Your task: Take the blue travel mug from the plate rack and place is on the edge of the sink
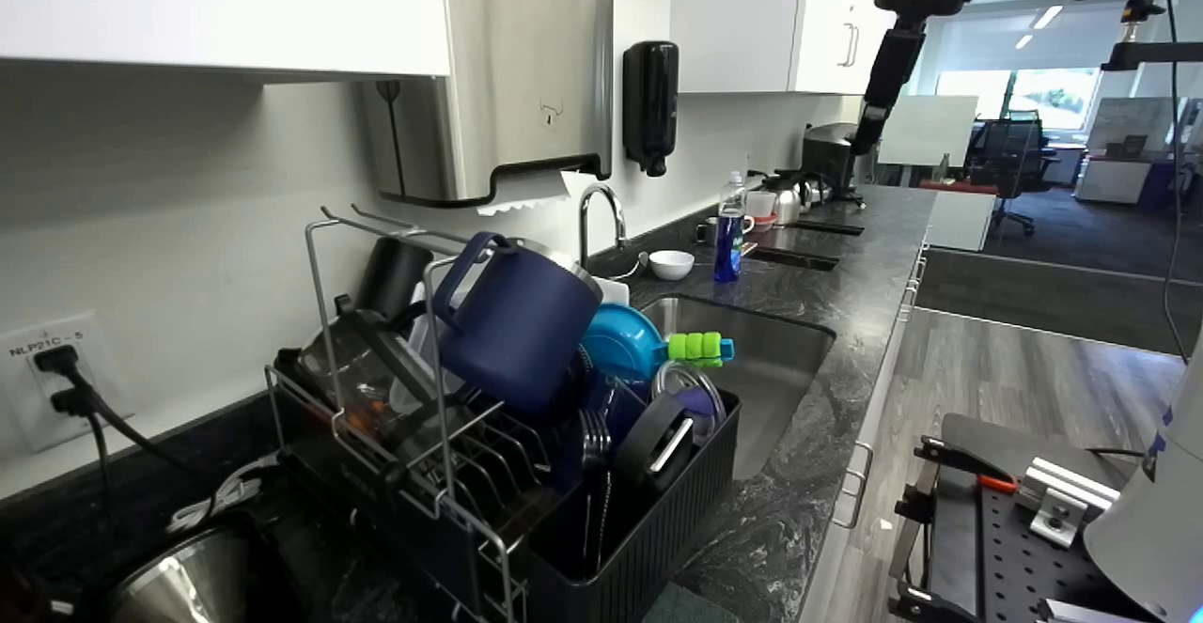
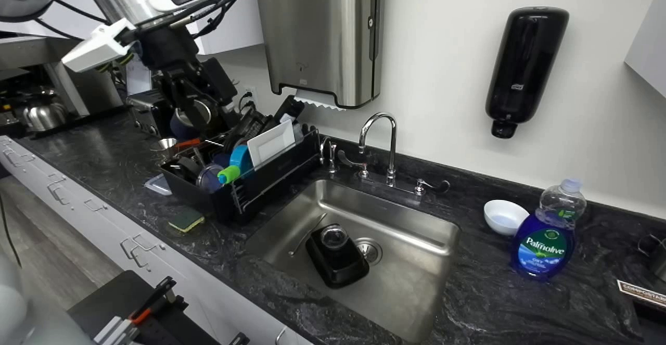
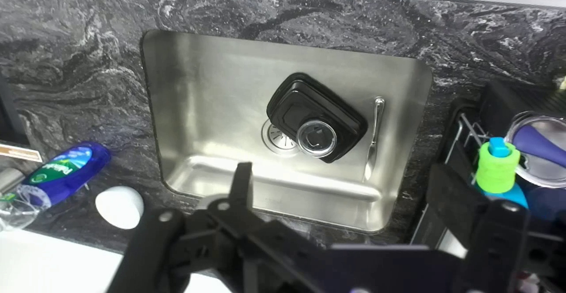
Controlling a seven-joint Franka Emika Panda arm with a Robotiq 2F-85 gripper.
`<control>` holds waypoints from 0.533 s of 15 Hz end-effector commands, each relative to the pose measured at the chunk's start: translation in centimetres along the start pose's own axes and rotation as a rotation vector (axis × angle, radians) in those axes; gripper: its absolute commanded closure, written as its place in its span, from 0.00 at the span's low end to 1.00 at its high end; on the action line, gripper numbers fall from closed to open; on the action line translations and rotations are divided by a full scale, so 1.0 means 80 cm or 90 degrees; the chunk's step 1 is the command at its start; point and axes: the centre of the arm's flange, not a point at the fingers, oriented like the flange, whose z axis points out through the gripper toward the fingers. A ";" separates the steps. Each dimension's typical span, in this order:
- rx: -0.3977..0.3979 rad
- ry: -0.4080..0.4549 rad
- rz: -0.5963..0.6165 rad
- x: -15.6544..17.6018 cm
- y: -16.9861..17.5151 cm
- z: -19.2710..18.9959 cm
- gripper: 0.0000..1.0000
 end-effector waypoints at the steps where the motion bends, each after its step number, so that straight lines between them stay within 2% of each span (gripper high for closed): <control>1: 0.016 0.026 -0.076 0.013 -0.029 -0.009 0.00; 8: 0.094 0.075 -0.252 0.036 -0.086 0.003 0.00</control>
